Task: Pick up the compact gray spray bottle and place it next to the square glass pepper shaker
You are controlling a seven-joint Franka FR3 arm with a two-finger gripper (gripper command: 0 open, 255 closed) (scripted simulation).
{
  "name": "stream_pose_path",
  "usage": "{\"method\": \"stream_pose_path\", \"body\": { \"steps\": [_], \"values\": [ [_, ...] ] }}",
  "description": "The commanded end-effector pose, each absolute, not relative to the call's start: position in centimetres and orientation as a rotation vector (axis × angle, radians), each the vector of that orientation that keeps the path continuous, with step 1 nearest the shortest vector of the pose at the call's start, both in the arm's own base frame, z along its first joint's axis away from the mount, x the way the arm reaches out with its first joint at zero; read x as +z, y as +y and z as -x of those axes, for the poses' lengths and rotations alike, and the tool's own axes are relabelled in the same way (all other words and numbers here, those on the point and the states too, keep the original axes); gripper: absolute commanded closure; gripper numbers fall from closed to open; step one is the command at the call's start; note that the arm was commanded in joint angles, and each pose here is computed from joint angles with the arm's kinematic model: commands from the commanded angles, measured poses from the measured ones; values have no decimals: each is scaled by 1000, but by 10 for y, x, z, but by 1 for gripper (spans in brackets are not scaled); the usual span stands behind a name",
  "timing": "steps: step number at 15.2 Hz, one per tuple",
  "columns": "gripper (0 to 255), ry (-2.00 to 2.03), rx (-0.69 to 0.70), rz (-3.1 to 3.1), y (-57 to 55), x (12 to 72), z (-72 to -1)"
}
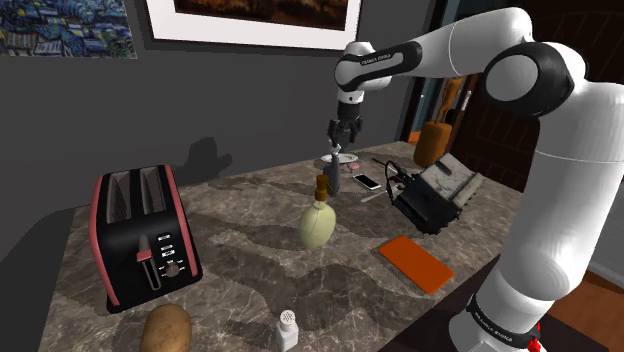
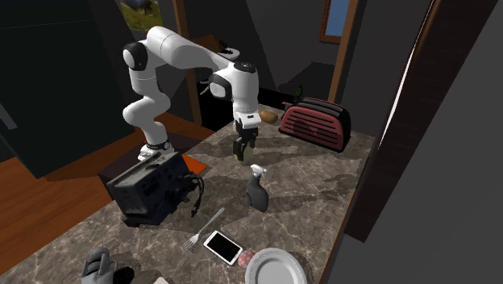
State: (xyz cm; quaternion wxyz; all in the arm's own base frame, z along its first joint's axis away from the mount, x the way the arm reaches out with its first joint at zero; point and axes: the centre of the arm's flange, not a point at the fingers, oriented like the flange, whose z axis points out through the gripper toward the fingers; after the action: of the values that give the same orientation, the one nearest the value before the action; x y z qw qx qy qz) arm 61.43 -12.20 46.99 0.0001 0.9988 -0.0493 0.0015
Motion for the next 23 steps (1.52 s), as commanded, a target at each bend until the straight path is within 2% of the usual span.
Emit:
{"method": "stream_pose_path", "body": {
  "steps": [1,4,12,19,20,23],
  "values": [
    [0,-171,28,-3131,-134,466,-634],
    [0,-192,56,-3123,-149,464,-660],
    [0,-192,56,-3123,-150,424,-662],
    [0,-192,56,-3123,-150,424,-662],
    [255,-192,56,-3123,-150,424,-662],
    [255,-192,56,-3123,-150,424,-662]
  ]
}}
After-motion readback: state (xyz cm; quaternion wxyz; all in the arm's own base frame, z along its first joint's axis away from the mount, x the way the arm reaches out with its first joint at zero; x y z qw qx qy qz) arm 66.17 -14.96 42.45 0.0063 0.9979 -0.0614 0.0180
